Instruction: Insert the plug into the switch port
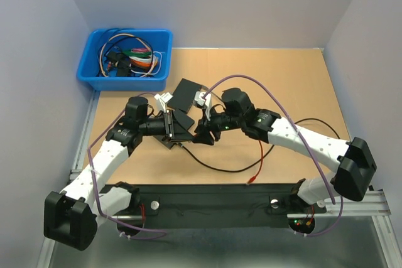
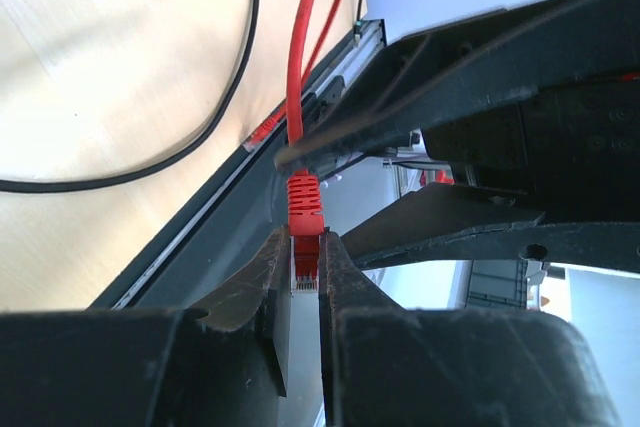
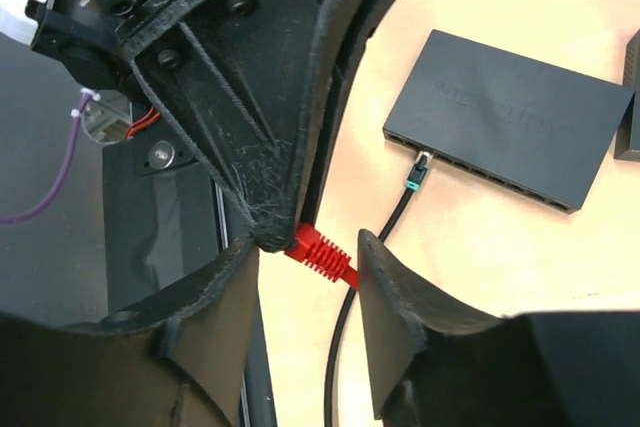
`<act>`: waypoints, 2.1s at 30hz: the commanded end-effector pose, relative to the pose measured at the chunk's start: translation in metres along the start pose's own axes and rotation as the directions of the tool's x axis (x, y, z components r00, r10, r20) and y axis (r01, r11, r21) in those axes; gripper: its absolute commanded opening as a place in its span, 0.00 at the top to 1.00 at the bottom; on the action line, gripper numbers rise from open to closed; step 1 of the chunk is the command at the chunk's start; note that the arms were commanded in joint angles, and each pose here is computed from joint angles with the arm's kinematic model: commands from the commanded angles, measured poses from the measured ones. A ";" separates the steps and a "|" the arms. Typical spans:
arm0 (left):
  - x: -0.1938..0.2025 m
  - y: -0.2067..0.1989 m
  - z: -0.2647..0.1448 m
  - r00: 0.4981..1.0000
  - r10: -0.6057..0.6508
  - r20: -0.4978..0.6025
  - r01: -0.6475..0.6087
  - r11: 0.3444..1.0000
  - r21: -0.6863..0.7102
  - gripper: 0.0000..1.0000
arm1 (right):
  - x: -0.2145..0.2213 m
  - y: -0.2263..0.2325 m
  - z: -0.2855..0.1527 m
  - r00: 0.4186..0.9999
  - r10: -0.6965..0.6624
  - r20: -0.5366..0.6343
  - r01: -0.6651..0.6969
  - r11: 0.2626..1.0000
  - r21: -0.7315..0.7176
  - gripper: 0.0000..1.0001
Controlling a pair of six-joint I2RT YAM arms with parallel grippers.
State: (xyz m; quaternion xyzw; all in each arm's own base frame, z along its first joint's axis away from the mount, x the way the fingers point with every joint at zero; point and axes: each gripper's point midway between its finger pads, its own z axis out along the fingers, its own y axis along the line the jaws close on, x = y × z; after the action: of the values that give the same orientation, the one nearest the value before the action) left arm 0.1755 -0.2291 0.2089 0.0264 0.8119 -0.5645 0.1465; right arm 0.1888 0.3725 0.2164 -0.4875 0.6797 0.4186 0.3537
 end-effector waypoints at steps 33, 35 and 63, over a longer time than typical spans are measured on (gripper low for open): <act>-0.019 -0.081 -0.021 0.988 0.096 0.119 -0.128 0.947 0.294 0.46 | 0.063 -0.014 0.022 0.980 0.098 -0.172 -0.072 0.986 0.148 0.99; -0.022 -0.073 -0.018 0.985 0.108 0.136 -0.140 0.957 0.256 0.46 | 0.065 -0.015 0.019 0.983 0.098 -0.157 -0.072 0.984 0.165 1.00; -0.014 -0.031 -0.042 0.834 0.420 0.357 -0.429 0.901 -0.057 0.55 | -0.021 0.078 0.014 0.985 0.145 0.096 -0.099 0.922 -0.374 0.99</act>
State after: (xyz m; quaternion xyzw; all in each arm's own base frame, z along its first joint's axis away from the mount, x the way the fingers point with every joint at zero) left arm 0.1788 -0.1972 0.2566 0.0777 0.7507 -0.5176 0.4031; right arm 0.1233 0.3911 0.2034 -0.4622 0.6527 0.5460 0.2495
